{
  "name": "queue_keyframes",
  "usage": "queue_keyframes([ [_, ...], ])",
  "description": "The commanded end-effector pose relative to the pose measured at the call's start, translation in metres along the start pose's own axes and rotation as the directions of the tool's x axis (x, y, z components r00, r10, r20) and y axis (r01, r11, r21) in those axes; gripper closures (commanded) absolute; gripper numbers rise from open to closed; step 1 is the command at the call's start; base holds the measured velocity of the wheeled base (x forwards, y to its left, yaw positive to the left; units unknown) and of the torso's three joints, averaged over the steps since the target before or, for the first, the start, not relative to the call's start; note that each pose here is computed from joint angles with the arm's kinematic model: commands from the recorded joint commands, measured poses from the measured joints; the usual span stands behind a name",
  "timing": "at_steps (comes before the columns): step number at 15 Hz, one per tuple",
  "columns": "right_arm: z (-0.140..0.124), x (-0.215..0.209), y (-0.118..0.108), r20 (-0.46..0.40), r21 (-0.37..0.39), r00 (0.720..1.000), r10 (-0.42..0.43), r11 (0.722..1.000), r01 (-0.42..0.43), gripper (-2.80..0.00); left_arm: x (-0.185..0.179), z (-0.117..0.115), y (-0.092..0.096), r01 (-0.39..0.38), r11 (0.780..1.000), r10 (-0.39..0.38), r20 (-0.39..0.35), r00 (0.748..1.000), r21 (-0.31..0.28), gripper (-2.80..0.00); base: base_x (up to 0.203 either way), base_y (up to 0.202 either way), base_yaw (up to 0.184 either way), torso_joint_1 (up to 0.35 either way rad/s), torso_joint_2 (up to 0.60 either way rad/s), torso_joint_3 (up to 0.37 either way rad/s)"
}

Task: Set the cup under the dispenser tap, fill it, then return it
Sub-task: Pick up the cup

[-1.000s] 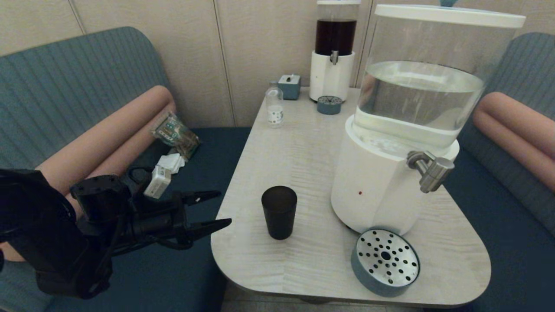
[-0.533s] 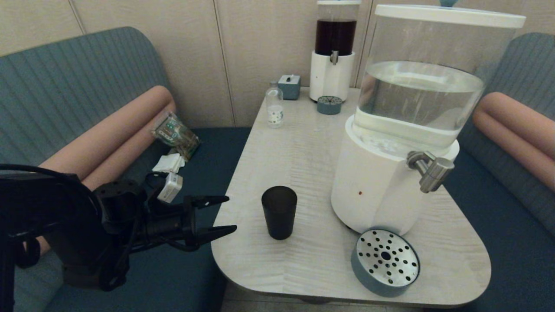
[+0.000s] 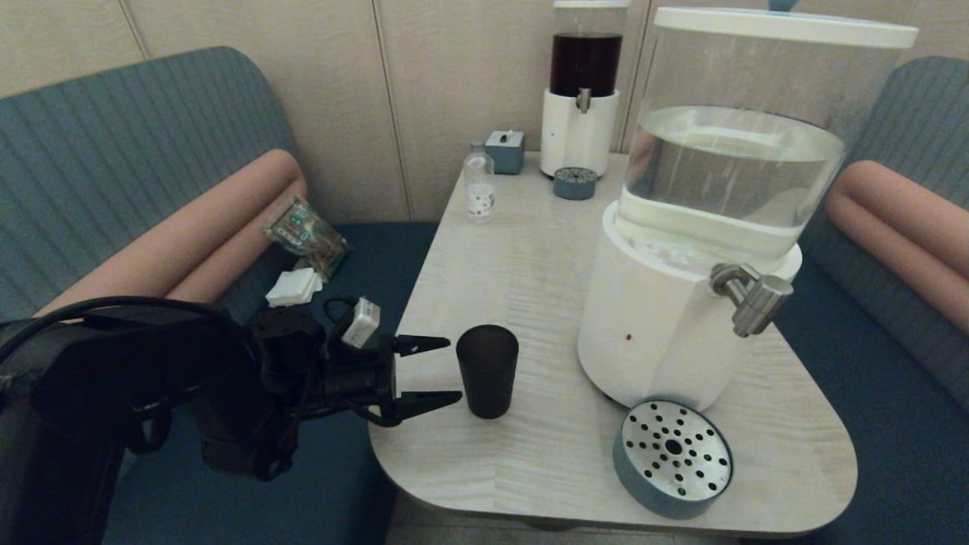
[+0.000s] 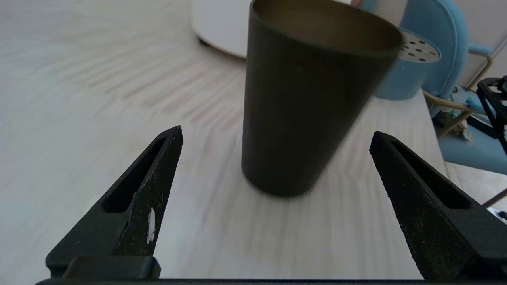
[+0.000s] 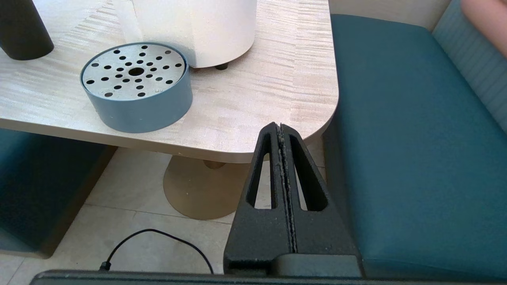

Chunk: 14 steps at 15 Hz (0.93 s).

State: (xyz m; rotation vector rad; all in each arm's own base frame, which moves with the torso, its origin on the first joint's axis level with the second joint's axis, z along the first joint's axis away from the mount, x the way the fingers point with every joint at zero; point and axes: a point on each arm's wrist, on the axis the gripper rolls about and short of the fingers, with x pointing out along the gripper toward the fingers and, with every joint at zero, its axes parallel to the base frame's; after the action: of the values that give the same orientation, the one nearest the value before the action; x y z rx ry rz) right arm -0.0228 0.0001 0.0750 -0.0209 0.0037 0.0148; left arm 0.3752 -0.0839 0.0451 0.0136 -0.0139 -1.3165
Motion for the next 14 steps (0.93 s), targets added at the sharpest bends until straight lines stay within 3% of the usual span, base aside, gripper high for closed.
queue_keyframes([
  [1,0.000,0.000,0.000,-0.001,-0.001,1.000,0.001,1.000,-0.001,0.00,0.013,-0.006,0.004,0.025,1.000,-0.026,0.007,1.000,0.009,-2.80,0.000,0.000,0.000,0.000,0.00,0.000],
  [12,0.000,0.000,0.000,-0.001,-0.001,1.000,0.001,1.000,-0.001,0.00,0.061,-0.007,0.000,-0.022,0.999,0.021,0.040,0.999,0.024,-2.80,0.000,0.000,0.000,0.000,0.00,0.000],
  [14,0.000,0.000,0.000,-0.001,-0.001,1.000,0.001,1.000,-0.001,0.00,0.068,-0.008,-0.004,-0.066,0.998,0.065,0.041,0.997,0.015,-2.80,0.000,0.000,0.000,0.000,0.00,0.000],
])
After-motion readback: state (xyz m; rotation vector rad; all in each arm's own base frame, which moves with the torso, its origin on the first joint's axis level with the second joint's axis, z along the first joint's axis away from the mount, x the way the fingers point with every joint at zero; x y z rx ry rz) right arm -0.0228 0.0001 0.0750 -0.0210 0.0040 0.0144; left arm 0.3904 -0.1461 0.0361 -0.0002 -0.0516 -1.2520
